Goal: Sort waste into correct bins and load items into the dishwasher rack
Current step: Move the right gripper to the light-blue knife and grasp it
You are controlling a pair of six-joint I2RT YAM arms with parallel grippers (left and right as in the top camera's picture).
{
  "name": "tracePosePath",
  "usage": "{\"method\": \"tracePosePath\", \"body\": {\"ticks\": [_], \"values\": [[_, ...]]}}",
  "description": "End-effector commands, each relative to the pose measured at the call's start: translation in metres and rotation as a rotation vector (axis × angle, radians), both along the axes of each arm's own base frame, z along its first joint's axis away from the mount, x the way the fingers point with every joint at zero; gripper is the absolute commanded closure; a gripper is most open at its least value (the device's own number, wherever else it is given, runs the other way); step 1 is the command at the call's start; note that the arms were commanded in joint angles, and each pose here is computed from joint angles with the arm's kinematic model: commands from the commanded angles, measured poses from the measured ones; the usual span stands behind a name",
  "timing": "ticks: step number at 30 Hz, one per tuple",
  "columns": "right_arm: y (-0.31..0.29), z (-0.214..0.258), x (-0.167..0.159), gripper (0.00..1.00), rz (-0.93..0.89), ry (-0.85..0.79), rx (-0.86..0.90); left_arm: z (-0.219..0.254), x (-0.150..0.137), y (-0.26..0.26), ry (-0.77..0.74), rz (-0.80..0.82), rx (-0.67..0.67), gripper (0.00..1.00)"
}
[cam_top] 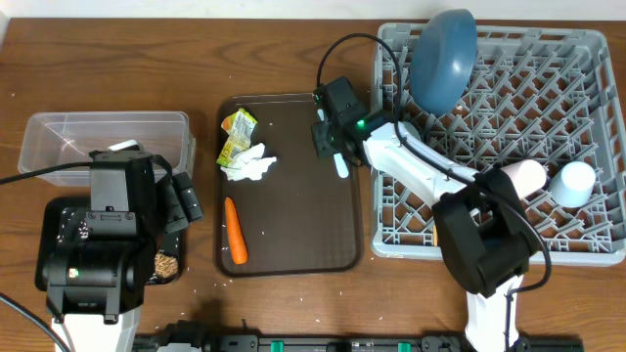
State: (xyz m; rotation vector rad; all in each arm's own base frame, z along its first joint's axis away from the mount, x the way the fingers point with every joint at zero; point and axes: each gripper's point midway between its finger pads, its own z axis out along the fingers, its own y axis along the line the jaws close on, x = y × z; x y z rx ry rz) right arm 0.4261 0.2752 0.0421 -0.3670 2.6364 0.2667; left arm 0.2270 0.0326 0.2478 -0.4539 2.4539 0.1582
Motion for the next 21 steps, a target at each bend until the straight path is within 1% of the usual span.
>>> {"method": "tracePosePath", "body": {"ticks": [1, 6, 8, 10, 12, 17, 19, 21], "values": [[-0.011, -0.024, 0.0, 0.63, -0.026, 0.036, -0.058, 0.005, 0.0, 0.003, -0.012, 0.015, 0.01, 0.02], [-0.013, -0.027, -0.005, 0.62, -0.023, 0.056, -0.076, 0.005, 0.0, 0.003, -0.012, 0.015, 0.01, 0.02], [-0.015, -0.03, -0.009, 0.69, -0.028, 0.065, -0.097, 0.005, 0.0, 0.003, -0.012, 0.015, 0.01, 0.02], [-0.017, -0.033, -0.011, 0.72, -0.036, 0.076, -0.103, 0.005, 0.0, 0.003, -0.012, 0.015, 0.01, 0.02], [-0.019, -0.036, -0.014, 0.78, -0.036, 0.083, -0.108, 0.005, 0.0, 0.003, -0.012, 0.014, 0.01, 0.02], [-0.021, -0.041, -0.016, 0.83, -0.05, 0.094, -0.107, 0.005, 0.0, 0.003, -0.012, 0.015, 0.01, 0.02], [-0.021, -0.043, -0.016, 0.91, -0.049, 0.101, -0.11, 0.005, 0.0, 0.003, -0.012, 0.015, 0.01, 0.02], [-0.02, -0.044, -0.019, 0.97, -0.044, 0.111, -0.106, 0.005, 0.0, 0.003, -0.012, 0.015, 0.01, 0.02]]}}
